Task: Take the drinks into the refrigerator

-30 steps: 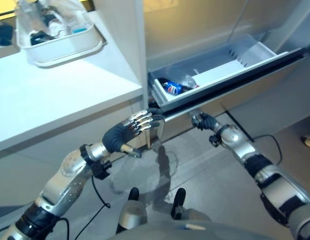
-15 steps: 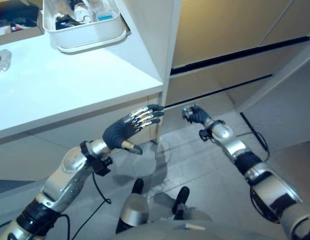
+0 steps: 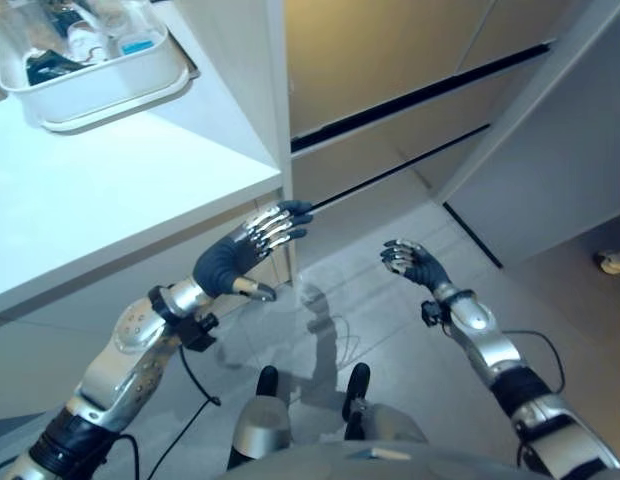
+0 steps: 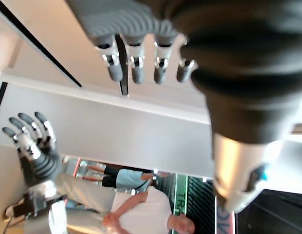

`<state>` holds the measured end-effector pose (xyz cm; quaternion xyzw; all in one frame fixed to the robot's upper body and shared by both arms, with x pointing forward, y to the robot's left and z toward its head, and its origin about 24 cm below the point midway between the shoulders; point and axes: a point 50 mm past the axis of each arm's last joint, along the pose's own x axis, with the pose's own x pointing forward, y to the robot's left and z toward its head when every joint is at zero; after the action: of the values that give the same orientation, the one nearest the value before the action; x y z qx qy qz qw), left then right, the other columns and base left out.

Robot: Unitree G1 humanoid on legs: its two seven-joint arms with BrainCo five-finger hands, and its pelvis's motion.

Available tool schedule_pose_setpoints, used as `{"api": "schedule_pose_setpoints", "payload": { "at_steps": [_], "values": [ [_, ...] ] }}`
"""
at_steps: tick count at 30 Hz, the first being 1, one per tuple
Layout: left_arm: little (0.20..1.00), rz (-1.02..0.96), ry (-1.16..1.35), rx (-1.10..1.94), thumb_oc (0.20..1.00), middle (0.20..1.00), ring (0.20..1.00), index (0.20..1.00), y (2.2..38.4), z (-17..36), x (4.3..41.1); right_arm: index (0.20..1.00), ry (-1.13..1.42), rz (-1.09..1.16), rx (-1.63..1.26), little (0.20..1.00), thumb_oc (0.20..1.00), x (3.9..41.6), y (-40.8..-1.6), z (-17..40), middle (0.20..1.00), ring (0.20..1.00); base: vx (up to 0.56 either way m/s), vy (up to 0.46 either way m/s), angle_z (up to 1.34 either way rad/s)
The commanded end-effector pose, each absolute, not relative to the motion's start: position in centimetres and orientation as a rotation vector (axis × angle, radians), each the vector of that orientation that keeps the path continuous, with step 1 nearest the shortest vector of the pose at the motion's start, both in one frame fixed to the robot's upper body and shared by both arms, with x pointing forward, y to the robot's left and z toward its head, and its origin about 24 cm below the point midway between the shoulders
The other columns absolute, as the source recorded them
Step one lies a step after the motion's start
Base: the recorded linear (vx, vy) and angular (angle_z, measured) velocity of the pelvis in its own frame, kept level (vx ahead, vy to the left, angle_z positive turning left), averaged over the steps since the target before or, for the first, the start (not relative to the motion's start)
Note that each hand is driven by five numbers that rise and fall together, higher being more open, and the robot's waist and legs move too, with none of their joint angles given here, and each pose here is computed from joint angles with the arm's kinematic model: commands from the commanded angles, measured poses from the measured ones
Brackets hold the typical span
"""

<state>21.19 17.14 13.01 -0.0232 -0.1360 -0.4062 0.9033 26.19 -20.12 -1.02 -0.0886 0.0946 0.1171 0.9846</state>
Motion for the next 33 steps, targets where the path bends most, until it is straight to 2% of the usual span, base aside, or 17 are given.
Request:
{"api": "schedule_pose_setpoints", "payload": {
  "at_steps": [1, 7, 14, 15, 18, 21, 22, 23, 25, 29, 33],
  "values": [
    [1.0, -0.811, -0.37, -0.053, 1.0, 1.0, 1.0, 1.0, 17.4, 13.6, 20.6, 1.0, 0.03, 0.264, -0.207, 1.0, 1.0, 26.9, -20.4, 1.9, 1.0, 1.0, 0.0, 0.009, -0.23],
    [1.0, -0.798, -0.35, -0.06, 1.0, 1.0, 1.0, 1.0, 17.8, 13.0, 20.6, 1.0, 0.086, 0.262, -0.224, 1.0, 1.0, 25.1, -21.3, 0.6, 1.0, 1.0, 0.0, 0.009, -0.11],
    [1.0, -0.708, -0.213, 0.019, 1.0, 1.0, 1.0, 1.0, 19.5, 9.6, 20.9, 1.0, 0.186, 0.287, -0.233, 1.0, 1.0, 22.9, -21.7, -1.6, 1.0, 1.0, 0.0, 0.008, -0.14],
    [1.0, -0.625, -0.117, 0.078, 1.0, 1.0, 1.0, 1.0, 20.7, 7.0, 21.1, 1.0, 0.218, 0.288, -0.23, 1.0, 1.0, 22.3, -21.8, -2.2, 1.0, 1.0, -0.01, 0.009, -0.17],
    [1.0, -0.539, 0.004, 0.117, 1.0, 1.0, 1.0, 1.0, 21.9, 3.9, 20.8, 1.0, 0.267, 0.282, -0.225, 1.0, 1.0, 21.6, -22.1, -3.3, 1.0, 1.0, -0.01, 0.014, -0.05],
    [1.0, -0.382, 0.252, 0.205, 1.0, 1.0, 1.0, 1.0, 24.0, -2.0, 19.4, 1.0, 0.378, 0.249, -0.225, 1.0, 1.0, 20.2, -22.7, -5.5, 1.0, 1.0, -0.01, 0.012, -0.09],
    [1.0, -0.382, 0.251, 0.206, 1.0, 1.0, 1.0, 1.0, 23.9, -2.1, 19.4, 1.0, 0.377, 0.248, -0.226, 1.0, 1.0, 20.3, -22.7, -5.4, 1.0, 1.0, -0.02, 0.008, -0.14],
    [1.0, -0.298, 0.386, 0.25, 1.0, 1.0, 1.0, 1.0, 24.9, -5.0, 18.3, 1.0, 0.442, 0.241, -0.242, 1.0, 1.0, 19.5, -22.9, -6.7, 1.0, 1.0, -0.02, 0.007, -0.12],
    [1.0, -0.269, 0.429, 0.272, 1.0, 1.0, 1.0, 1.0, 25.0, -6.0, 17.9, 1.0, 0.473, 0.231, -0.247, 1.0, 1.0, 19.1, -23.0, -7.3, 1.0, 1.0, -0.01, 0.006, -0.09],
    [1.0, -0.072, 0.757, 0.332, 1.0, 1.0, 1.0, 1.0, 26.1, -11.7, 13.8, 1.0, 0.648, 0.191, -0.259, 1.0, 1.0, 16.8, -23.0, -10.5, 1.0, 1.0, 0.0, 0.008, -0.05],
    [1.0, -0.001, 0.943, 0.338, 1.0, 1.0, 1.0, 1.0, 25.9, -13.9, 11.2, 1.0, 0.768, 0.151, -0.252, 1.0, 1.0, 15.4, -22.8, -12.3, 1.0, 1.0, 0.0, 0.0, 0.0]
  ]
}}
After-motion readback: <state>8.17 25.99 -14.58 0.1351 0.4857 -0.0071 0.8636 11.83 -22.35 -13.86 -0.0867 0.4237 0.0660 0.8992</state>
